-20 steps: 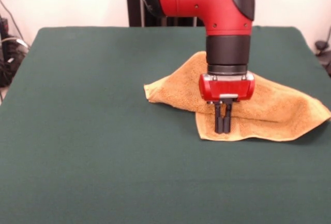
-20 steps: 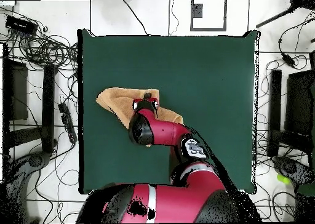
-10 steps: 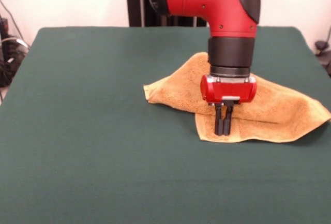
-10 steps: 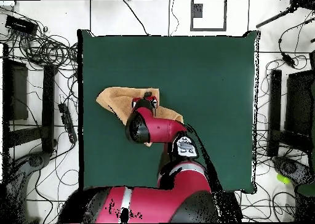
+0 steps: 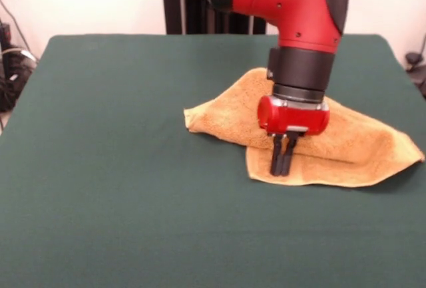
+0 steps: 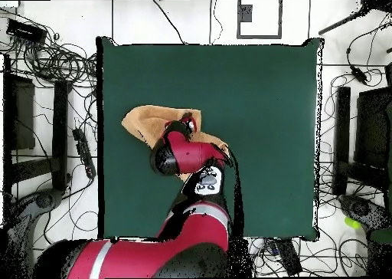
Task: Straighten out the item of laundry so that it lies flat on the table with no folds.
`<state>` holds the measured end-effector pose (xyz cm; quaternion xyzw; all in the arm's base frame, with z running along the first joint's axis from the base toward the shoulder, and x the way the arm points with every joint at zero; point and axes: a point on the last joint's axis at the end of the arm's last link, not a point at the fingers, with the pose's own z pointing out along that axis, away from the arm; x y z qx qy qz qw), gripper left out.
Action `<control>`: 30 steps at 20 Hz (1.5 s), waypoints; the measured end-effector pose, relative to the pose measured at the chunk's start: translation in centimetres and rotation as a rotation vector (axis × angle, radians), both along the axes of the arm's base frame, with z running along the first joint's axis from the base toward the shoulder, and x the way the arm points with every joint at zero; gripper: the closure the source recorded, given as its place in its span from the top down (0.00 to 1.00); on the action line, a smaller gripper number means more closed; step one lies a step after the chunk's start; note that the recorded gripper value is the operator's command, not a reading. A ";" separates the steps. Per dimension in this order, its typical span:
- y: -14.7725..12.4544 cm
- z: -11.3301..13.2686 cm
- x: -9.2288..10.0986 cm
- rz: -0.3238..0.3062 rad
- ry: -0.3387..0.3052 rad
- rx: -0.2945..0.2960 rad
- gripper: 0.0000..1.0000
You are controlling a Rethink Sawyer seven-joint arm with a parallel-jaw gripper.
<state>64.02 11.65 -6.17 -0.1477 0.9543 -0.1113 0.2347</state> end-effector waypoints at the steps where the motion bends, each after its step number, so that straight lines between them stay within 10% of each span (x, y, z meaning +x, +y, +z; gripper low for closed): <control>1: -0.7 0.0 0.2 0.004 0.001 -0.013 0.00; 16: -19.4 0.1 1.2 0.074 0.011 -0.170 0.00; 30: -22.6 4.2 1.1 0.246 0.109 -0.463 0.00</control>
